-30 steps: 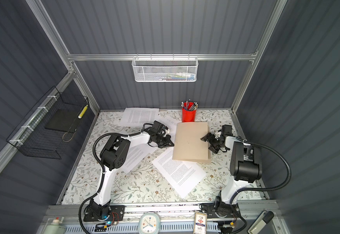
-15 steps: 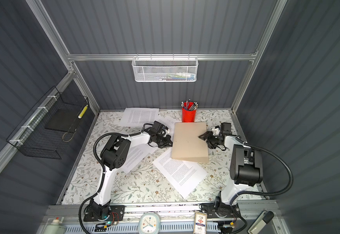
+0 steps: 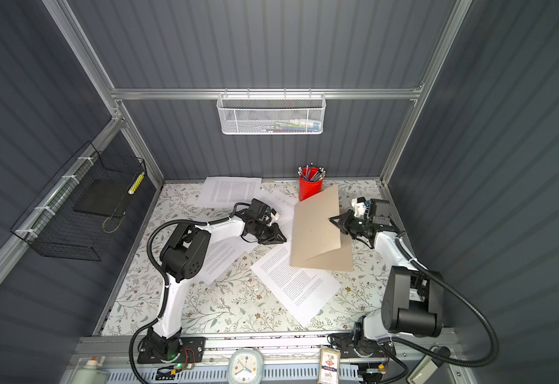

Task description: Put the files into the folder

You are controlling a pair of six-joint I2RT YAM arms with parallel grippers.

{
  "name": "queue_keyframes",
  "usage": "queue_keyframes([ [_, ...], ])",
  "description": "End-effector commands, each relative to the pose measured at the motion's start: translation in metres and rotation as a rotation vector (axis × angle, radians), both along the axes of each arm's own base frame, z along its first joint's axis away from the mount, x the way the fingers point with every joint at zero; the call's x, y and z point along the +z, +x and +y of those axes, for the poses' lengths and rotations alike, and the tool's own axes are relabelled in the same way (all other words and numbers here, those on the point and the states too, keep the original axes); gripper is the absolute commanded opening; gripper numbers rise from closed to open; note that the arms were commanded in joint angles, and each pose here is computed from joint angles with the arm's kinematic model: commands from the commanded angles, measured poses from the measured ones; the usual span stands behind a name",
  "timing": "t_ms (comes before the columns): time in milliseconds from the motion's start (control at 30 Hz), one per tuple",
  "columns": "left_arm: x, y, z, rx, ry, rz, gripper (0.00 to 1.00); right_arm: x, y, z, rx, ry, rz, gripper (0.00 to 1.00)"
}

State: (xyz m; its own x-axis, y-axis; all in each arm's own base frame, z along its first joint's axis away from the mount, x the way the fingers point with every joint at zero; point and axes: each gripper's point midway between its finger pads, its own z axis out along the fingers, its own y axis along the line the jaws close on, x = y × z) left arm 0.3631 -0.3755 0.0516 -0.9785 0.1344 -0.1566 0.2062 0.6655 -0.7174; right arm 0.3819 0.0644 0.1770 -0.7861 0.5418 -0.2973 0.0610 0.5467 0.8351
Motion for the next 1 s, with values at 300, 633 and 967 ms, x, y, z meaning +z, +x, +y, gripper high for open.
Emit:
queue_keyframes([
  [300,0.004,-0.094,0.055,-0.058,0.121,0.011,0.24,0.051,-0.026,0.005,0.009,0.021,-0.104,0.0],
  [633,-0.034,-0.135,0.053,-0.089,0.151,0.076,0.26,0.07,-0.032,0.003,-0.012,-0.001,-0.144,0.0],
  [967,-0.067,-0.134,-0.007,-0.149,0.132,0.089,0.26,0.094,-0.035,-0.003,-0.052,-0.04,-0.184,0.0],
])
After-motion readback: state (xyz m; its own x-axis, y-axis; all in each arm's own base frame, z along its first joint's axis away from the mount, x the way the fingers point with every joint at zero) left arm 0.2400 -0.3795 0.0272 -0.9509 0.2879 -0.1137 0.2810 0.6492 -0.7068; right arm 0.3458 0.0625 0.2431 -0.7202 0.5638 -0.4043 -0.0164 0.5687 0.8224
